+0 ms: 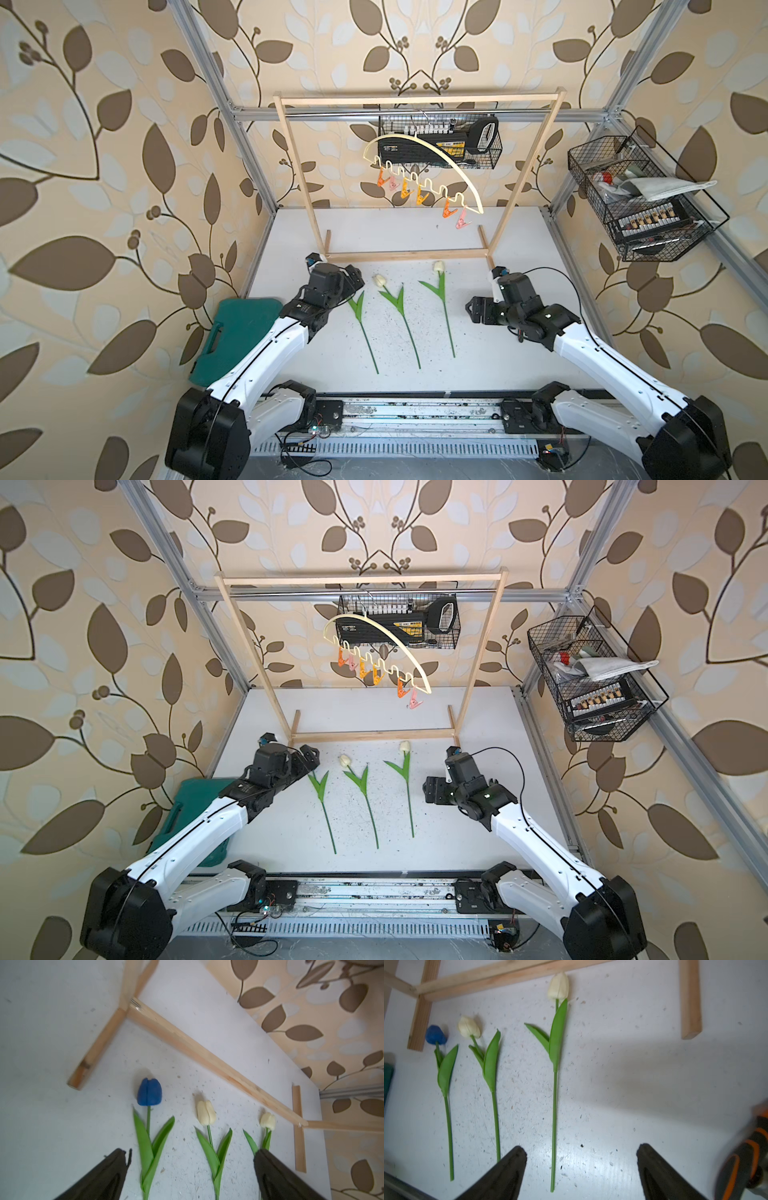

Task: Dry the flowers on a clothes hanger
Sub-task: Pick up the flower at the center of the board.

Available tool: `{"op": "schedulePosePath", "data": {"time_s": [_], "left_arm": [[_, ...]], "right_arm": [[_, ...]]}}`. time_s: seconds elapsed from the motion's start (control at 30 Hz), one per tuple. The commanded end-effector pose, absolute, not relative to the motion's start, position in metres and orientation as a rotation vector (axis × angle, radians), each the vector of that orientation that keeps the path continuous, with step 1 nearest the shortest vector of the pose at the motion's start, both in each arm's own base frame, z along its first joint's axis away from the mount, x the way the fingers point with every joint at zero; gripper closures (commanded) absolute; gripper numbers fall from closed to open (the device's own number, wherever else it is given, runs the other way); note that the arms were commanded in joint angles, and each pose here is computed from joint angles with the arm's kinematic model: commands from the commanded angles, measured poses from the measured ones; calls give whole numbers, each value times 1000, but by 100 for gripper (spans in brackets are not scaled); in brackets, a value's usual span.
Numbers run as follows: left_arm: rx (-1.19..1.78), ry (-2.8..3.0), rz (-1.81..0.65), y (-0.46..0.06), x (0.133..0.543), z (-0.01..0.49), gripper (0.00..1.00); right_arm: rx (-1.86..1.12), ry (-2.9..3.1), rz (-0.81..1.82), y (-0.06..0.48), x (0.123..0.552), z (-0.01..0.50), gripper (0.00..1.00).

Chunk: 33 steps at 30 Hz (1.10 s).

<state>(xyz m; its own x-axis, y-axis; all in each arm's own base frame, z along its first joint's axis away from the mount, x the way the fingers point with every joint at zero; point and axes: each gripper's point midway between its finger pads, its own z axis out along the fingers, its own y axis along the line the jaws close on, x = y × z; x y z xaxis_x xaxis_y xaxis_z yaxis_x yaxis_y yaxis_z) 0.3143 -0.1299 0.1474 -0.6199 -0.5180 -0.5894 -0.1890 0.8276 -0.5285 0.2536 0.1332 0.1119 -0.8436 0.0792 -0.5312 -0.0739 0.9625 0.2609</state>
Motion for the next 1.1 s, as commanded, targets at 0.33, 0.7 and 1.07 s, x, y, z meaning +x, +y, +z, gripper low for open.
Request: {"op": "schedulePosePath", "data": {"time_s": [0.33, 0.7, 1.07], "left_arm": [[-223, 2150, -265, -157, 316, 148, 1], [-333, 2076, -429, -144, 299, 156, 1], [-302, 2173, -675, -169, 306, 140, 1]], "right_arm": [[-91, 2709, -26, 178, 269, 54, 53], [-47, 2719, -199, 190, 291, 39, 61], [-79, 2748, -85, 207, 290, 26, 72]]}}
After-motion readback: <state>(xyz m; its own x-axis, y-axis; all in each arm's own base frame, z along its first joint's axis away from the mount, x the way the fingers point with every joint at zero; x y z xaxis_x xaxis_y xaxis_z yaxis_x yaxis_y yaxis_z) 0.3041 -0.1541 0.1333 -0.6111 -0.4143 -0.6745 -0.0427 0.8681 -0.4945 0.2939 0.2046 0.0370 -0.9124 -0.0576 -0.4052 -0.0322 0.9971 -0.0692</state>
